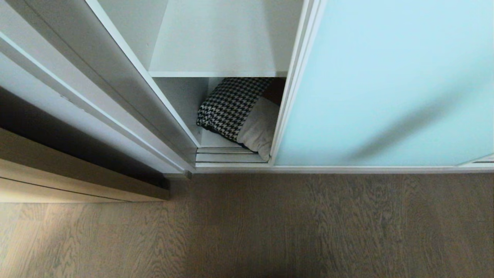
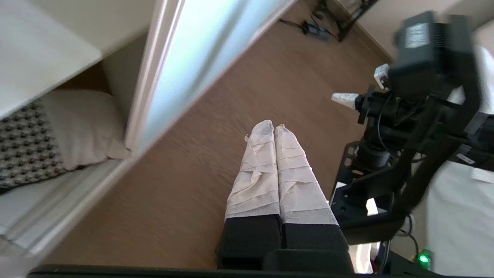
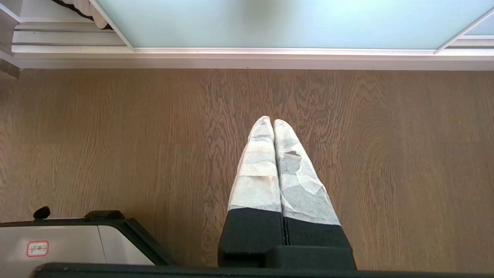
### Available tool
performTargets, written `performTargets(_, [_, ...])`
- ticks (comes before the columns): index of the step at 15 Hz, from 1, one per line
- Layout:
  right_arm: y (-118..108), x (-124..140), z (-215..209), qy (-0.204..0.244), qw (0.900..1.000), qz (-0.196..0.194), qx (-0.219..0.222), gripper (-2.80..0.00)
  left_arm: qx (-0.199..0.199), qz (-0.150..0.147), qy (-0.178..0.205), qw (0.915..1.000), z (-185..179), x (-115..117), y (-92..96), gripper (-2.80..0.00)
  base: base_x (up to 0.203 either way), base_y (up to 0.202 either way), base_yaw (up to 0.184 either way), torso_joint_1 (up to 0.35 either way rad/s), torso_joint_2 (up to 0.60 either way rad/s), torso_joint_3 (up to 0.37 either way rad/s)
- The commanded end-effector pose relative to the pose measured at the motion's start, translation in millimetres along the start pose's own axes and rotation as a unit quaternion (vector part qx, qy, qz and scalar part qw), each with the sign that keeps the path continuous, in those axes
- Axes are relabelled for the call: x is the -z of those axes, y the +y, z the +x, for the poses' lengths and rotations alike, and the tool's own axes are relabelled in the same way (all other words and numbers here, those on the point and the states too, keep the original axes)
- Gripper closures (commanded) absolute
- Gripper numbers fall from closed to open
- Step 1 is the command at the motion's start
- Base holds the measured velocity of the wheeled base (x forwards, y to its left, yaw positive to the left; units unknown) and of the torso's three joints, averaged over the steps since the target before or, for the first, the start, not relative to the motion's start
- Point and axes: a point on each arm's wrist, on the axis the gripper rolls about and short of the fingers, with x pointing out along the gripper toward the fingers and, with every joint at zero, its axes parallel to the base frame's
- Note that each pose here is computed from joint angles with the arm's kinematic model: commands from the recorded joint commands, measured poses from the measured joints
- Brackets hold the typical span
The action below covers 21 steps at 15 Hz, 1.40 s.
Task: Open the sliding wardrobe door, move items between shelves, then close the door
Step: Close the door
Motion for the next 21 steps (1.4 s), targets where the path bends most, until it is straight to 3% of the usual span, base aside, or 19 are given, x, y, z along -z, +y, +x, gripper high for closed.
performTargets(1, [0.0, -0.1, 0.0, 0.000, 1.000, 0.000, 0.000, 0.00, 0.015, -0.023, 0.025, 0.9993, 22.1, 5.9, 17.2, 0.00, 0.000, 0.000, 0.000, 0.000, 0.00, 0.000])
performTargets(4, [0.0, -0.1, 0.0, 0.000, 1.000, 0.000, 0.000, 0.00, 0.043, -0.050, 0.051, 0.9965, 54.5, 15.0, 39.9, 0.00, 0.000, 0.000, 0.000, 0.000, 0.00, 0.000])
performTargets(6, [0.0, -0.1, 0.0, 0.000, 1.000, 0.000, 0.000, 0.00, 0.057, -0.045, 0.047, 0.9962, 75.0, 15.7, 49.4, 0.00, 0.000, 0.000, 0.000, 0.000, 0.00, 0.000])
performTargets(9, [0.0, -0.1, 0.0, 0.000, 1.000, 0.000, 0.000, 0.00, 0.049, -0.027, 0.042, 0.9976, 111.5, 12.3, 55.6, 0.00, 0.000, 0.000, 0.000, 0.000, 0.00, 0.000])
performTargets(11, [0.0, 0.1, 0.0, 0.000, 1.000, 0.000, 0.000, 0.00, 0.041, -0.018, 0.022, 0.9987, 130.3, 3.0, 51.5, 0.00, 0.000, 0.000, 0.000, 0.000, 0.00, 0.000])
performTargets(15, [0.0, -0.1, 0.0, 0.000, 1.000, 0.000, 0.000, 0.00, 0.014, -0.054, -0.011, 0.9984, 162.2, -6.1, 33.4, 0.00, 0.000, 0.000, 0.000, 0.000, 0.00, 0.000])
performTargets(17, [0.0, -0.1, 0.0, 0.000, 1.000, 0.000, 0.000, 0.00, 0.021, -0.091, -0.009, 0.9956, 163.8, -4.5, 24.4, 0.00, 0.000, 0.000, 0.000, 0.000, 0.00, 0.000])
performTargets(21, [0.0, 0.0, 0.0, 0.000, 1.000, 0.000, 0.000, 0.00, 0.046, -0.107, 0.000, 0.9932, 168.2, 0.0, 13.7, 0.00, 0.000, 0.000, 0.000, 0.000, 0.00, 0.000])
